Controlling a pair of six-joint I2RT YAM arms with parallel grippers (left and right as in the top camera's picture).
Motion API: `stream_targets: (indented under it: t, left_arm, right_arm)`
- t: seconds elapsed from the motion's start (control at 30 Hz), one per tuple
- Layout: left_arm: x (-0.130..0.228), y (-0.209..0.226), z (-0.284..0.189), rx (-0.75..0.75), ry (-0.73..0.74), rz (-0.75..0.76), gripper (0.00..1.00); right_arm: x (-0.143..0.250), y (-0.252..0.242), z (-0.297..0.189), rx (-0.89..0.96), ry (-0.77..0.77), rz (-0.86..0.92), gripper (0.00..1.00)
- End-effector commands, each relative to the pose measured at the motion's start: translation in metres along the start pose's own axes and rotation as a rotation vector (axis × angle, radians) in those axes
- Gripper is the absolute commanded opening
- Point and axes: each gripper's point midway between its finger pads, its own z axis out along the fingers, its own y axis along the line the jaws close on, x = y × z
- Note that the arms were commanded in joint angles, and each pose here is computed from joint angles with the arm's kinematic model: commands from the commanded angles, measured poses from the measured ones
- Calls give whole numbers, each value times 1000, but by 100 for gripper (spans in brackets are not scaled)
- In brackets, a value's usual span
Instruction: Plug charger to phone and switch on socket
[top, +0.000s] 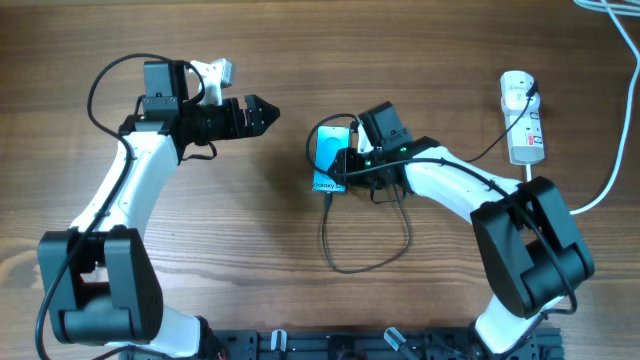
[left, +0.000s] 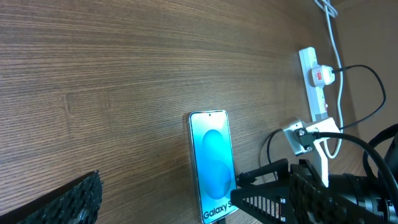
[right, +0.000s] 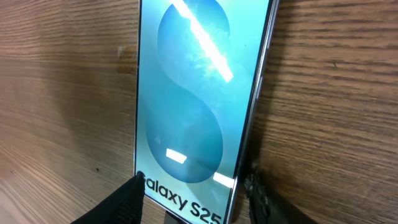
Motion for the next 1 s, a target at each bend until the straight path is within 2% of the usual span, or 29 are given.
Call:
stream_targets:
  t: [0.0,0.5,0.7,0.97]
  left_arm:
    - [-1,-3,-2,-6,-7,16,100]
    - [-1,-3,-2,-6,-7,16,100]
    - [-1,-3,-2,-6,-7,16,100]
    - [-1,-3,-2,-6,-7,16,100]
  right_arm:
    - [4,-8,5,29,6,2,55]
    - [2,-7,-1,37,4,-15,64]
    - [-10,5,-26,51,5,-65,78]
    - [-33,9,-73,199,22,-100,85]
